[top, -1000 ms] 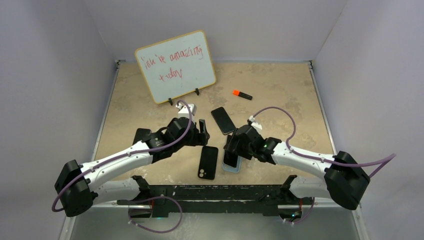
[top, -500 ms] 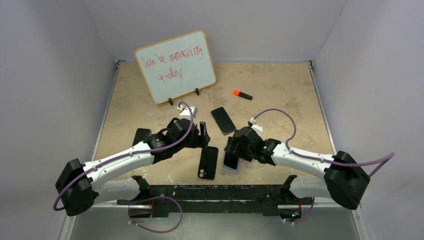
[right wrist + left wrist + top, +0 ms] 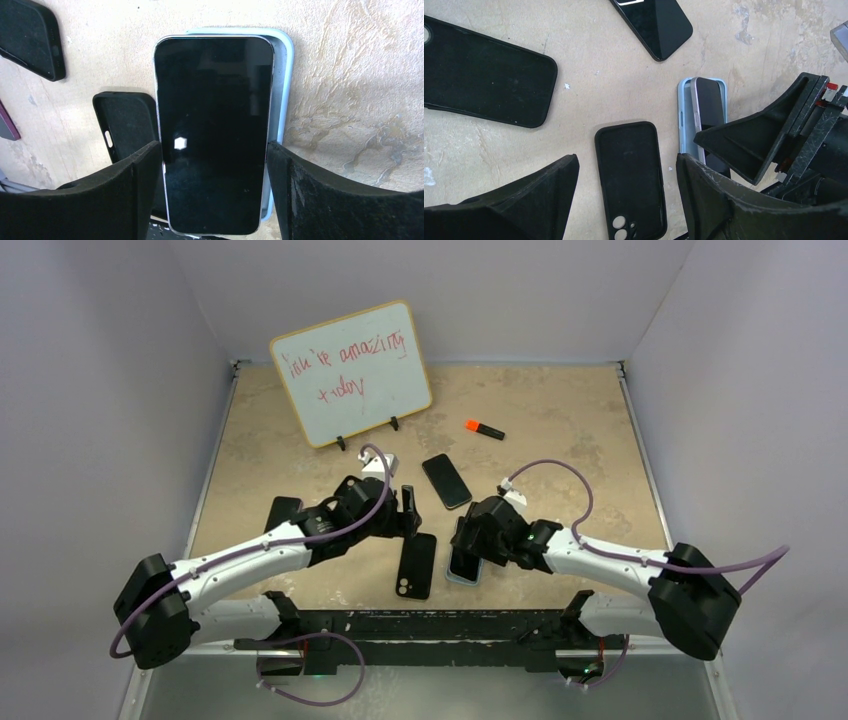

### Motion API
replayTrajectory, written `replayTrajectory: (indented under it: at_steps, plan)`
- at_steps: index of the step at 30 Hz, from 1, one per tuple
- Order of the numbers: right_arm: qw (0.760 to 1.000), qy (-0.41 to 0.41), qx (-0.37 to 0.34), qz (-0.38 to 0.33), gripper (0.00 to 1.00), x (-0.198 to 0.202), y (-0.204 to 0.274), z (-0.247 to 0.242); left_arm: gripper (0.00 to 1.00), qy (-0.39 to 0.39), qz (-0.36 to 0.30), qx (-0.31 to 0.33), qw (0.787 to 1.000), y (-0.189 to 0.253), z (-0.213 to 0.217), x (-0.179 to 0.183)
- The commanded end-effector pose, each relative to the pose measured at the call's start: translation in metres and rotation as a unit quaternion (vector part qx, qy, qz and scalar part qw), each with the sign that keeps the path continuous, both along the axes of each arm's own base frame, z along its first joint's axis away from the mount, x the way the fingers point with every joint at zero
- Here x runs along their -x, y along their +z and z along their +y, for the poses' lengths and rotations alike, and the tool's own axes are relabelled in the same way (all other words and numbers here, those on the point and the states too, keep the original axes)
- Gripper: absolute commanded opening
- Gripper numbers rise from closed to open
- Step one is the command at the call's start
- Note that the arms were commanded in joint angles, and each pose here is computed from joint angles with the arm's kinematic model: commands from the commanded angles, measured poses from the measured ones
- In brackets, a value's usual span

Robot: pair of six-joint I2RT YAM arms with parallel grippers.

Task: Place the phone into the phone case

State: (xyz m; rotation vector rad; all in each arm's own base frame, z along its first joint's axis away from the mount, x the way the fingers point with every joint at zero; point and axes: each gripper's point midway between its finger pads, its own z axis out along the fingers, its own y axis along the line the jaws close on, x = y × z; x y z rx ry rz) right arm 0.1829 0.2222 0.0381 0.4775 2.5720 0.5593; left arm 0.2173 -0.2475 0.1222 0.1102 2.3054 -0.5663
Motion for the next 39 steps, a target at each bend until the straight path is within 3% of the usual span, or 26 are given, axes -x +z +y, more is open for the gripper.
replayTrajectory:
  at_steps: [1, 6, 10, 15, 26, 39]
  plan:
    - [1.000, -0.009, 0.010, -0.025, 0.79, -0.008, 0.005, -0.004, 0.73, -0.014, -0.018, 0.021, 1.000, 0.018, -0.012, -0.007]
    - [1.000, -0.009, 0.002, -0.028, 0.89, -0.009, 0.014, -0.001, 0.71, -0.047, -0.003, 0.029, 0.998, 0.016, -0.025, -0.001]
    - [0.999, -0.007, -0.013, -0.032, 0.90, -0.007, 0.025, 0.000, 0.67, -0.068, 0.006, 0.037, 0.997, 0.013, -0.033, 0.003]
    - [0.999, 0.017, -0.033, -0.028, 0.84, 0.003, 0.038, 0.002, 0.63, -0.094, 0.017, 0.050, 0.994, 0.008, -0.044, 0.008]
    - [0.999, 0.029, 0.003, -0.035, 0.60, 0.010, 0.027, -0.017, 0.50, -0.161, 0.055, 0.075, 0.983, -0.012, -0.080, 0.015]
    - [1.000, 0.023, -0.018, -0.012, 0.56, 0.003, 0.007, -0.039, 0.41, -0.199, 0.082, 0.078, 0.974, -0.039, -0.115, 0.017]
